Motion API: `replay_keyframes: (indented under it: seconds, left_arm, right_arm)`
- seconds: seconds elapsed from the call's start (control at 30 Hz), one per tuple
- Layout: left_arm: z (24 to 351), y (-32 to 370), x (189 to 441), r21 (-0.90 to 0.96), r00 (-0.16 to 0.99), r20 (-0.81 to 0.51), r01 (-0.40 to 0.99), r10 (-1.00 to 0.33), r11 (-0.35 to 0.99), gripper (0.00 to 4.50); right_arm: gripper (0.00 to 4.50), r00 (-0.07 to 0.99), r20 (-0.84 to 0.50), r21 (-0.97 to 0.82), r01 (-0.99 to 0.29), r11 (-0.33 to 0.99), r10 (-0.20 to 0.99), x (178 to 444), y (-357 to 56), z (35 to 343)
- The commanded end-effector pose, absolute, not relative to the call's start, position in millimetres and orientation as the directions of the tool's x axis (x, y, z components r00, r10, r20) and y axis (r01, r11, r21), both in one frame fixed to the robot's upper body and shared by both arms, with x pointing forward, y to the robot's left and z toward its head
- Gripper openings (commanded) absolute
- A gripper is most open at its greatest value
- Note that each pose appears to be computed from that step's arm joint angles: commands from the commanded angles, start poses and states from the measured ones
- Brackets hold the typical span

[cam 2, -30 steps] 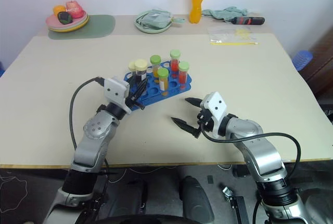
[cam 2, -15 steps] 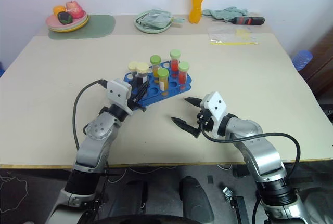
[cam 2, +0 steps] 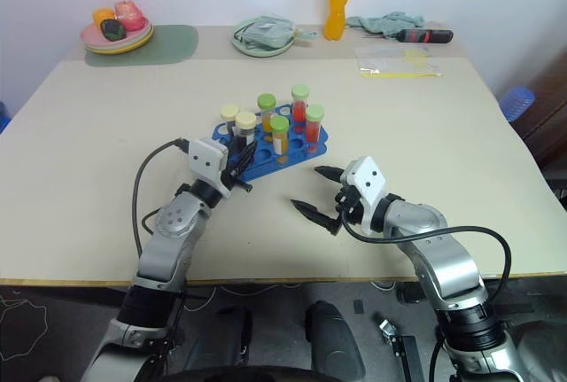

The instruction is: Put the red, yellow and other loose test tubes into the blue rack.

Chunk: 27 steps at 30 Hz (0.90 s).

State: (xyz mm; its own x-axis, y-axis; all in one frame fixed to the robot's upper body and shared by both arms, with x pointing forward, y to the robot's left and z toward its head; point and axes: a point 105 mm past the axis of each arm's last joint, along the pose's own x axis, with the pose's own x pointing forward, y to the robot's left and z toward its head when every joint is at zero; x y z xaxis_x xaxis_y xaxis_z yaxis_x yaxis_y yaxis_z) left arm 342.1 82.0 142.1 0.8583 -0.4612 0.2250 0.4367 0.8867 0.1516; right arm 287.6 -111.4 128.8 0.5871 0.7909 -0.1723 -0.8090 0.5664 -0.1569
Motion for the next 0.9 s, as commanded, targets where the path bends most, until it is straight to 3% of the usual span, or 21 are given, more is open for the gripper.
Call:
replay_keyframes:
  seconds: [0.03,0.13,0.17,0.3,0.47,0.63,0.9]
  left_arm:
    - [149.1,79.9,337.6,0.142,0.841,0.26,0.452,-0.474,0.881,2.67]
    - [155.0,84.9,334.7,0.142,0.841,0.28,0.441,-0.463,0.886,4.32]
    - [158.6,88.2,333.3,0.133,0.84,0.29,0.439,-0.458,0.889,4.46]
    - [175.5,117.3,317.9,0.115,0.833,0.307,0.447,-0.46,0.887,4.46]
    - [181.1,152.6,290.2,0.142,0.823,0.214,0.506,-0.526,0.85,4.46]
    - [162.5,210.3,256.8,0.237,0.833,-0.037,0.543,-0.552,0.805,4.46]
    - [158.1,237.3,251.8,0.272,0.848,-0.128,0.529,-0.515,0.804,4.46]
  right_arm:
    - [4.5,0.576,-0.125,-0.199,-0.812,0.549,0.808,284.6,-105.9,142.8]
    - [4.5,0.574,-0.123,-0.2,-0.813,0.546,0.809,284.7,-106.1,144.0]
    - [4.5,0.573,-0.123,-0.201,-0.814,0.546,0.81,284.7,-106.6,144.6]
    - [4.5,0.569,-0.101,-0.202,-0.815,0.543,0.816,286.4,-111.8,157.9]
    - [4.5,0.572,-0.138,-0.214,-0.814,0.539,0.809,287.8,-139.2,171.0]
    - [4.5,0.675,-0.225,-0.234,-0.738,0.633,0.703,293.8,-203.7,177.6]
    - [4.5,0.703,-0.315,-0.24,-0.709,0.663,0.638,287.2,-244.8,167.4]
